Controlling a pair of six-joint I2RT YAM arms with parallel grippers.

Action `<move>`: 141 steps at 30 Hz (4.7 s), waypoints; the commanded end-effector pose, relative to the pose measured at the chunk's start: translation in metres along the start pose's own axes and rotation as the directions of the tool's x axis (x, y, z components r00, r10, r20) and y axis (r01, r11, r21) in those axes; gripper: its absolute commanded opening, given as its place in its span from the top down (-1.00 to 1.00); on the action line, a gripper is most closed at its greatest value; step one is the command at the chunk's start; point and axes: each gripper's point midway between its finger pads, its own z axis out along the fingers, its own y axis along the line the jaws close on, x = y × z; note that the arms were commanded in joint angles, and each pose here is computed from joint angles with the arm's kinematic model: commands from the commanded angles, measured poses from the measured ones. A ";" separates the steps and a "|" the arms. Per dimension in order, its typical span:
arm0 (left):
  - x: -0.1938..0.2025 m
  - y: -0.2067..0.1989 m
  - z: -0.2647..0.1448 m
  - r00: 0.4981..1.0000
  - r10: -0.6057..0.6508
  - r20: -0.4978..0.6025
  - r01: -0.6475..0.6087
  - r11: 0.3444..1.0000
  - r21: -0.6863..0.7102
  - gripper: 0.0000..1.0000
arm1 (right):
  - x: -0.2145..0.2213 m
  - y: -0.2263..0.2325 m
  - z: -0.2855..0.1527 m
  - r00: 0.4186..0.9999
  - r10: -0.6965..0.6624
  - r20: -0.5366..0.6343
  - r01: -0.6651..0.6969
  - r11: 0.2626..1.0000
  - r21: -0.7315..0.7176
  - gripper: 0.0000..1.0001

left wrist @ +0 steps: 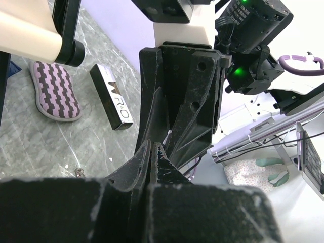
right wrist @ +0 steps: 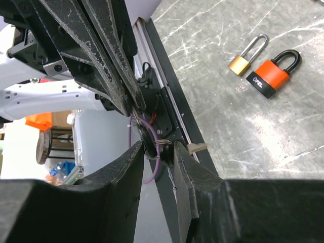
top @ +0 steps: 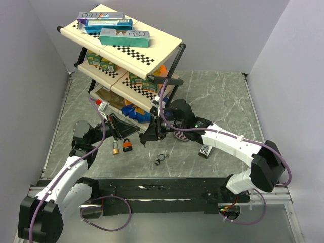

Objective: Unlock with the key

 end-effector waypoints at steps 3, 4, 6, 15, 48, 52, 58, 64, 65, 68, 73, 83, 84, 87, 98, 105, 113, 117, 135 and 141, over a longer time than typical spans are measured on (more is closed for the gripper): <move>-0.009 -0.014 0.000 0.997 0.069 0.024 -0.070 0.997 0.037 0.98 | -0.018 0.018 -0.011 0.996 -0.043 0.080 0.046 0.998 -0.039 0.24; -0.009 -0.014 0.000 0.997 0.071 0.024 -0.072 0.997 0.037 0.98 | -0.018 0.019 -0.011 0.996 -0.041 0.082 0.045 0.998 -0.039 0.19; -0.010 -0.015 0.000 0.997 0.072 0.026 -0.073 0.997 0.038 0.98 | -0.021 0.022 -0.013 0.995 -0.049 0.092 0.053 0.998 -0.044 0.14; -0.010 -0.016 -0.001 0.997 0.075 0.029 -0.076 0.996 0.036 0.98 | -0.028 0.026 -0.020 0.989 -0.068 0.132 0.073 0.997 -0.036 -0.06; -0.011 -0.012 0.001 0.997 0.077 0.022 -0.078 0.997 0.026 0.98 | -0.026 0.028 -0.004 0.995 -0.059 0.077 0.067 0.991 -0.113 1.00; -0.010 -0.002 0.002 0.999 0.045 0.010 -0.045 0.999 -0.024 0.82 | -0.029 0.021 -0.007 0.994 -0.052 0.098 0.060 0.995 -0.076 1.00; -0.014 0.035 -0.002 0.999 -0.017 0.047 0.028 0.969 -0.245 -0.83 | -0.036 -0.010 -0.028 0.981 -0.010 0.193 0.002 0.999 0.041 1.00; -0.020 0.101 -0.031 0.977 -0.108 0.183 0.199 0.770 -0.606 -0.93 | -0.030 -0.033 -0.046 0.969 0.008 0.246 -0.032 0.995 0.094 1.00; -0.016 0.108 -0.037 0.978 -0.115 0.176 0.203 0.735 -0.647 -0.93 | -0.028 -0.035 -0.046 0.970 0.004 0.243 -0.030 0.994 0.103 1.00; -0.006 0.134 -0.060 0.983 -0.103 0.155 0.185 0.599 -0.779 -0.98 | -0.024 -0.039 -0.050 0.971 -0.015 0.240 -0.018 0.991 0.135 1.00; 0.020 0.163 -0.086 0.983 -0.161 0.087 0.149 0.422 -0.894 -0.54 | -0.018 -0.049 -0.055 0.972 -0.037 0.230 -0.007 0.982 0.189 1.00; 0.071 0.184 -0.087 0.962 -0.255 -0.094 -0.025 0.261 -0.965 -0.31 | -0.010 -0.052 -0.055 0.978 -0.022 0.210 -0.021 0.980 0.199 1.00; 0.072 0.185 -0.086 0.961 -0.257 -0.103 -0.034 0.260 -0.965 -0.26 | -0.009 -0.052 -0.054 0.977 -0.023 0.212 -0.019 0.980 0.196 1.00; 0.081 0.187 -0.082 0.956 -0.260 -0.140 -0.068 0.266 -0.961 -0.23 | -0.009 -0.050 -0.054 0.976 -0.021 0.217 -0.021 0.982 0.190 1.00; 0.093 0.201 -0.073 0.937 -0.286 -0.200 -0.113 0.294 -0.949 -0.28 | -0.001 -0.039 -0.051 0.975 -0.029 0.218 -0.016 0.979 0.201 1.00; 0.092 0.210 -0.061 0.930 -0.295 -0.217 -0.122 0.308 -0.943 -0.31 | 0.005 -0.037 -0.050 0.979 -0.038 0.201 -0.005 0.977 0.212 1.00; 0.104 0.217 -0.070 0.912 -0.323 -0.251 -0.170 0.260 -0.951 -0.33 | 0.006 -0.036 -0.048 0.980 -0.046 0.194 0.004 0.978 0.208 1.00; 0.106 0.219 -0.074 0.903 -0.320 -0.287 -0.221 0.227 -0.949 -0.28 | 0.005 -0.036 -0.047 0.981 -0.049 0.190 0.009 0.979 0.204 1.00; 0.137 0.225 -0.078 0.837 -0.413 -0.359 -0.315 0.173 -0.933 0.05 | 0.001 -0.037 -0.044 0.983 -0.072 0.169 0.034 0.976 0.215 1.00; 0.135 0.221 -0.066 0.840 -0.418 -0.345 -0.281 0.208 -0.937 0.68 | -0.003 -0.037 -0.041 0.982 -0.090 0.167 0.052 0.974 0.220 1.00</move>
